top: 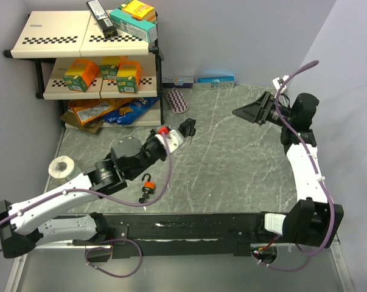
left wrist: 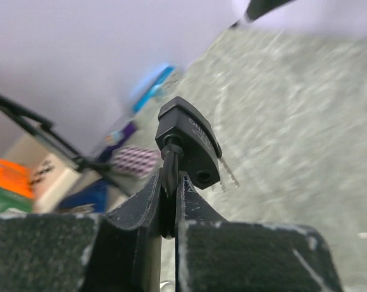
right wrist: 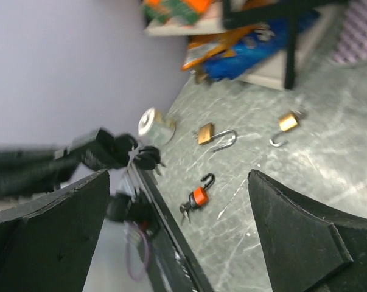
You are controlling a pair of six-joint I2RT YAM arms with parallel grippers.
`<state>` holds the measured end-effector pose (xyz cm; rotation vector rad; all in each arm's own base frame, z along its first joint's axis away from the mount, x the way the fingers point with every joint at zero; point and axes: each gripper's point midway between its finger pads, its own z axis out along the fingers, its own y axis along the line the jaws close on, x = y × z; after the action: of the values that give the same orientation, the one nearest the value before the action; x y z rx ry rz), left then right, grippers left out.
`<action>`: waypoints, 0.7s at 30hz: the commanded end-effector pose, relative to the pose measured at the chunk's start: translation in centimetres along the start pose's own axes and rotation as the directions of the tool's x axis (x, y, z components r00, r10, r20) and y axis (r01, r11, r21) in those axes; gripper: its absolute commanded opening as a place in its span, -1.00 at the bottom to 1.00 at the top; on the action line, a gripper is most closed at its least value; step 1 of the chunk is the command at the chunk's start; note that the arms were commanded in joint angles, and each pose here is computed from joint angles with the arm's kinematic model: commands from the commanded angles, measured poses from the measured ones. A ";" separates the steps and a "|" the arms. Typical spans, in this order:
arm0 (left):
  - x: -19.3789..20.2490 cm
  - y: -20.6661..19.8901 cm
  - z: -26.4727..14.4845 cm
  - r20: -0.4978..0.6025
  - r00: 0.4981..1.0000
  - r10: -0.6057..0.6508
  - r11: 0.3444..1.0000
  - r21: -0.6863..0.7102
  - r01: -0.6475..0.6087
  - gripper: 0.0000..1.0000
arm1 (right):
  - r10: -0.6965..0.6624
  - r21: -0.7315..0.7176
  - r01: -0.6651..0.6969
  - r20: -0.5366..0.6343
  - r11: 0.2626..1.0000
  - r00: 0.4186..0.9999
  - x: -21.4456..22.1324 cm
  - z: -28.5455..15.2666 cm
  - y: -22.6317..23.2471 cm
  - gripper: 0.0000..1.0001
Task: Lock with the key
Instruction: Lock the lock.
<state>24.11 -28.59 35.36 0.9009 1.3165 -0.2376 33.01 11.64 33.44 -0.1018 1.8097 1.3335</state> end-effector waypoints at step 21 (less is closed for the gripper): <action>-10.1 -4.4 -5.9 0.086 0.816 -0.572 0.647 0.658 0.385 -0.98 | -0.788 -0.545 0.655 -0.018 0.524 0.615 13.4 -1.2 13.9 1.00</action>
<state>17.23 -30.91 36.10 0.9325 1.4602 -1.1335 17.69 21.34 34.53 -1.1519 1.3804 1.1692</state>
